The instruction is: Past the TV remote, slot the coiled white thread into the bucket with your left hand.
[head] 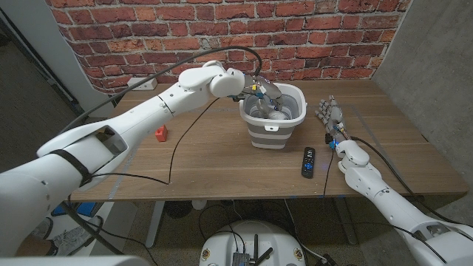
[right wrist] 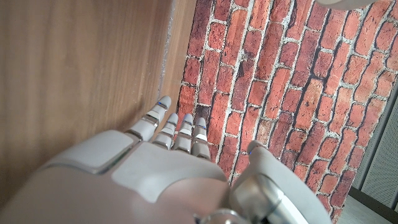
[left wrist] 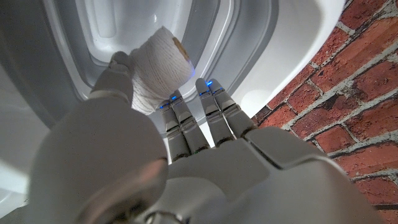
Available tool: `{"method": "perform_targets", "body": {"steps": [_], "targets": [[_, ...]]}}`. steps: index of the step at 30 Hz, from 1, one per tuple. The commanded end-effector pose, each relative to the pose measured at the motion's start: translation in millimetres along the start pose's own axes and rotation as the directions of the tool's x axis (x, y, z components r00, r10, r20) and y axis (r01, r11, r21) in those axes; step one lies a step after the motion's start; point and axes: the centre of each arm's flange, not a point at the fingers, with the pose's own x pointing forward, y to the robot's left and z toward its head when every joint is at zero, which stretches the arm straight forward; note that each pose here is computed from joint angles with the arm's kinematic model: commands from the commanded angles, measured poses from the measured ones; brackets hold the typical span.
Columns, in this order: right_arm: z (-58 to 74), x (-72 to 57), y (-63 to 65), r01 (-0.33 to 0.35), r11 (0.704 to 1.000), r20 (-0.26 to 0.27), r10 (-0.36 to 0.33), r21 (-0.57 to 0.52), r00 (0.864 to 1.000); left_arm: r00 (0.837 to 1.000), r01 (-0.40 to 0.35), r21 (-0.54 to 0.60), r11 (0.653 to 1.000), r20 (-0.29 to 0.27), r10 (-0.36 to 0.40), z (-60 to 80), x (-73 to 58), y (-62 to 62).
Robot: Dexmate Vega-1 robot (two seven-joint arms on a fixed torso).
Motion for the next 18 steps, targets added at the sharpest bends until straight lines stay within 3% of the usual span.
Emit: {"method": "perform_targets", "body": {"steps": [1,18], "targets": [[-0.4,-5.0,-2.9,0.004,1.000,-0.001,-0.004,0.002,1.000,0.999,0.042,0.004,0.999,0.003,-0.042,2.7,8.5,-5.2],[-0.1,-4.3,-3.8,-0.001,1.000,0.002,0.001,0.003,1.000,0.992,0.122,0.019,0.992,0.019,-0.122,6.8,13.8,-5.6]]}}
